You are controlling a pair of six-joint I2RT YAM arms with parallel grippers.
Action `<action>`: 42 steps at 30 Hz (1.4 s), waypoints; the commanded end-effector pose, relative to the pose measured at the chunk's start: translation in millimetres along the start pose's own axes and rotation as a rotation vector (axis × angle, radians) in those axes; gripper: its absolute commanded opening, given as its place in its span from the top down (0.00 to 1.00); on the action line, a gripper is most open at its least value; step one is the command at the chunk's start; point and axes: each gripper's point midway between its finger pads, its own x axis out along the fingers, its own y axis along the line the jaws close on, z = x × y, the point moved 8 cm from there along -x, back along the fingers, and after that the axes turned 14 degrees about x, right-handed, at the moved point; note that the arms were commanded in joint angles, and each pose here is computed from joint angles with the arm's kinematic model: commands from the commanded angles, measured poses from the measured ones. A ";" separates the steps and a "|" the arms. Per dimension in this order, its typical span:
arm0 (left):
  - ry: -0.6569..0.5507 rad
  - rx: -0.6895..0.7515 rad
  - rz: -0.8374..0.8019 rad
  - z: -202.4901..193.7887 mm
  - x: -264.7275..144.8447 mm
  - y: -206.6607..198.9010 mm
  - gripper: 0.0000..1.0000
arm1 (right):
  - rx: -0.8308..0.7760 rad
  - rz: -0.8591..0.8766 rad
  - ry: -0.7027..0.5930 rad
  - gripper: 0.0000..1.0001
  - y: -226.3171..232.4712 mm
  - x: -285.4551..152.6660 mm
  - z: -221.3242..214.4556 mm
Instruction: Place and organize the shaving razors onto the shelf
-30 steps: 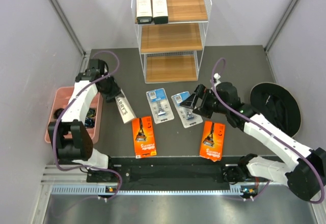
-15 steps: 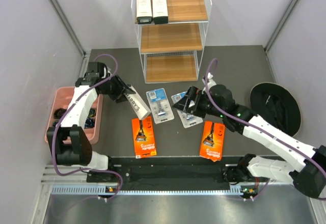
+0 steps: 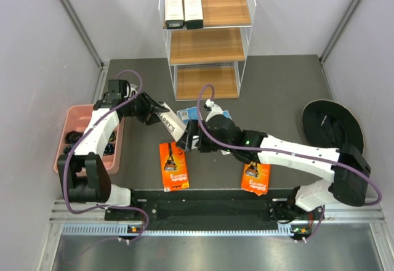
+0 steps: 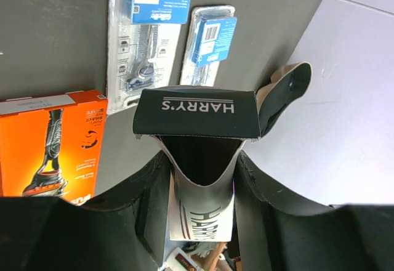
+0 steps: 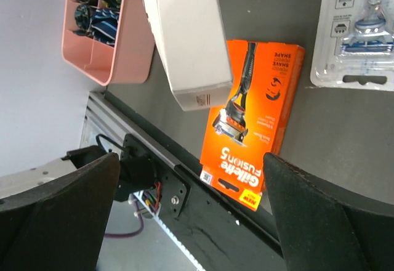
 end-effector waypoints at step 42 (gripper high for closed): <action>-0.017 0.254 -0.094 -6.7 -24.1 -33.5 0.01 | 0.042 0.060 -0.173 0.91 29.1 20.0 18.2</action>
